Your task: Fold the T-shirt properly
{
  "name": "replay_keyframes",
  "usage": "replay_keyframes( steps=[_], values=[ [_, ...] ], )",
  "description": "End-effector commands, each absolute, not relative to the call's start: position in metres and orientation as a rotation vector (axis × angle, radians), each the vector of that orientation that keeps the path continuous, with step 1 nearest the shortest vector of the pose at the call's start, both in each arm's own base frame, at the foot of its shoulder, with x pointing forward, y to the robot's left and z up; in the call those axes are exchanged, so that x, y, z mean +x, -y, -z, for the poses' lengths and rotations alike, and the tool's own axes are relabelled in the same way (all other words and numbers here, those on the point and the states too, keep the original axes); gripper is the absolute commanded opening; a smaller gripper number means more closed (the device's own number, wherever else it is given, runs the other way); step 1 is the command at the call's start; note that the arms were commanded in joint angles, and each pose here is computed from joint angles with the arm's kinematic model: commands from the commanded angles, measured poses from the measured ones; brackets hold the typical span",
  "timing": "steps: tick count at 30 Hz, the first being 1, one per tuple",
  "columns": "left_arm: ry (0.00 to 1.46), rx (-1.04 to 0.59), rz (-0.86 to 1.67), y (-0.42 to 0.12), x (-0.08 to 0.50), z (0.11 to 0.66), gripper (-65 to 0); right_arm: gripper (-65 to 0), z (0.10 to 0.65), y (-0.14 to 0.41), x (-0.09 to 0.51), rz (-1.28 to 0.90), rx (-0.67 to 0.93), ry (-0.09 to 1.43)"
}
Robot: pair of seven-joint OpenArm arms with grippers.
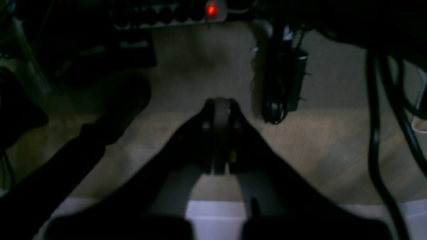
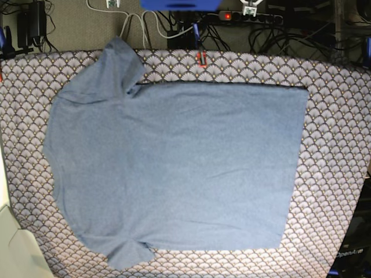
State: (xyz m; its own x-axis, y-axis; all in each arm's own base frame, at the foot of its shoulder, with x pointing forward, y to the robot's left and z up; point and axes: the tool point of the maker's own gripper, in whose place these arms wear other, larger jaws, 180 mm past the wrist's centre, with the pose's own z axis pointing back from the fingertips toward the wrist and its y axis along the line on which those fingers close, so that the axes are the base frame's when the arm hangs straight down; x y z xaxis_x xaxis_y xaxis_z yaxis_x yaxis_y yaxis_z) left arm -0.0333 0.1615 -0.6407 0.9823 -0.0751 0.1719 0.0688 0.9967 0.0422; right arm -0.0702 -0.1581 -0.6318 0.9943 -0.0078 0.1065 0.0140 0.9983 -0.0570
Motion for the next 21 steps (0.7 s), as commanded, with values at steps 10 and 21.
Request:
replay_keyframes(
  steps=[10,21],
  values=[
    [0.433,0.054,0.163,-0.184,-0.012,0.561,-64.7,-65.0,0.555,0.178,-0.063,-0.06,-0.081,0.318],
    [0.74,0.071,0.152,-0.182,0.039,0.437,-64.7,-65.0,0.442,0.189,-0.025,-0.179,-0.095,0.543]
  ],
)
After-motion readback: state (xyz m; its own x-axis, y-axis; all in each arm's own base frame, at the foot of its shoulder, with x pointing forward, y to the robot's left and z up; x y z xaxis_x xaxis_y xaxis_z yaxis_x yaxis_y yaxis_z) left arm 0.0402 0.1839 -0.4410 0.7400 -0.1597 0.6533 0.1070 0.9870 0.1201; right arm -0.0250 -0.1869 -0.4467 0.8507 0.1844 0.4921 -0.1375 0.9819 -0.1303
